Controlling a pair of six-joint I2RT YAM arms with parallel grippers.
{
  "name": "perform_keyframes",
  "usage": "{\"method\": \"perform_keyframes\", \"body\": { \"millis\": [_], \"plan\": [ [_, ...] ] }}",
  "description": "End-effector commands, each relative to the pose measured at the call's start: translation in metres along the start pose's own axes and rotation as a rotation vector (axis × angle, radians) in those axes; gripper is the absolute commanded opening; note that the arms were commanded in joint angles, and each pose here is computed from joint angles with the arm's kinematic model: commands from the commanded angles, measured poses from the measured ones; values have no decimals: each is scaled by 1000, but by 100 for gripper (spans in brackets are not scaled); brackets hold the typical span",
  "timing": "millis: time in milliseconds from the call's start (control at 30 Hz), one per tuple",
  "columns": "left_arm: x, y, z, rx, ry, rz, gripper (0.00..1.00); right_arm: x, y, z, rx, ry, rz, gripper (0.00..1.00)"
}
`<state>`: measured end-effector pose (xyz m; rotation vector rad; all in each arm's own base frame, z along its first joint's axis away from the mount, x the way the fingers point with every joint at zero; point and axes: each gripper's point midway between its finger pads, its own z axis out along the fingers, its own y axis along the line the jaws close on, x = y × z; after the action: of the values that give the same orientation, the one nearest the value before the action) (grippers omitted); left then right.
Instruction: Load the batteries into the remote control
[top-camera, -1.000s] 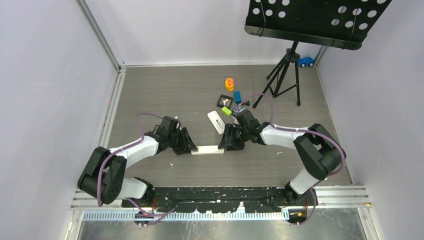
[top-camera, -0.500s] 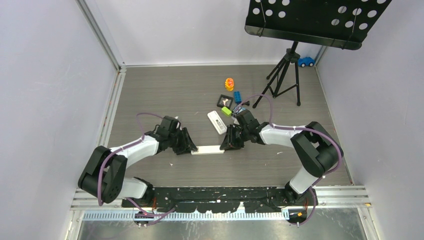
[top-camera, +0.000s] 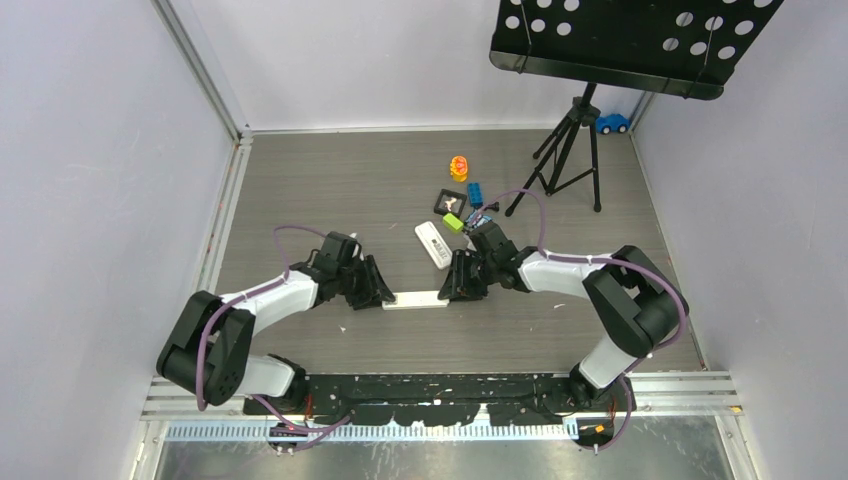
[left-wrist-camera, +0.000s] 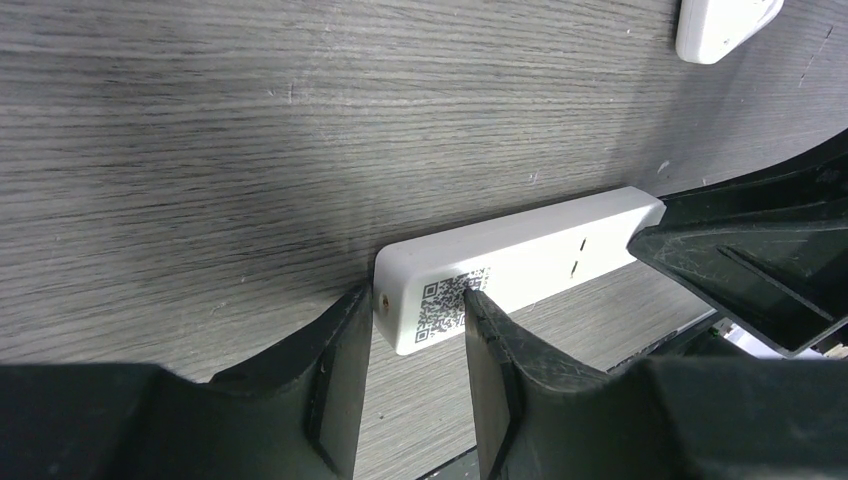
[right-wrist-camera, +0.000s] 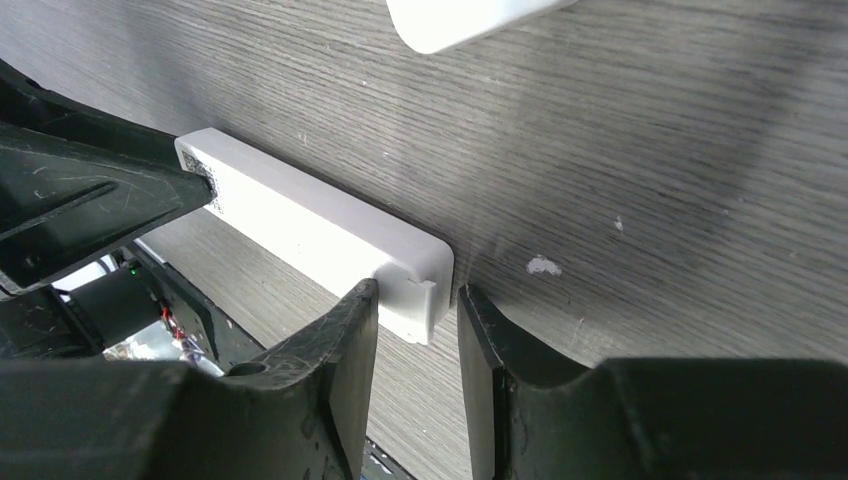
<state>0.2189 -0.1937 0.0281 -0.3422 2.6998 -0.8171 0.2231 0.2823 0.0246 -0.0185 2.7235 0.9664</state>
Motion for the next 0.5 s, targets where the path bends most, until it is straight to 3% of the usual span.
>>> {"method": "perform_keyframes", "body": {
  "millis": [0, 467],
  "plan": [
    [-5, -6, 1, 12, -7, 15, 40, 2, -15, -4, 122, -30, -47, 40],
    [0, -8, 1, 36, 11, 28, 39, 12, -19, 5, 365, -86, -120, 36]
  ]
}}
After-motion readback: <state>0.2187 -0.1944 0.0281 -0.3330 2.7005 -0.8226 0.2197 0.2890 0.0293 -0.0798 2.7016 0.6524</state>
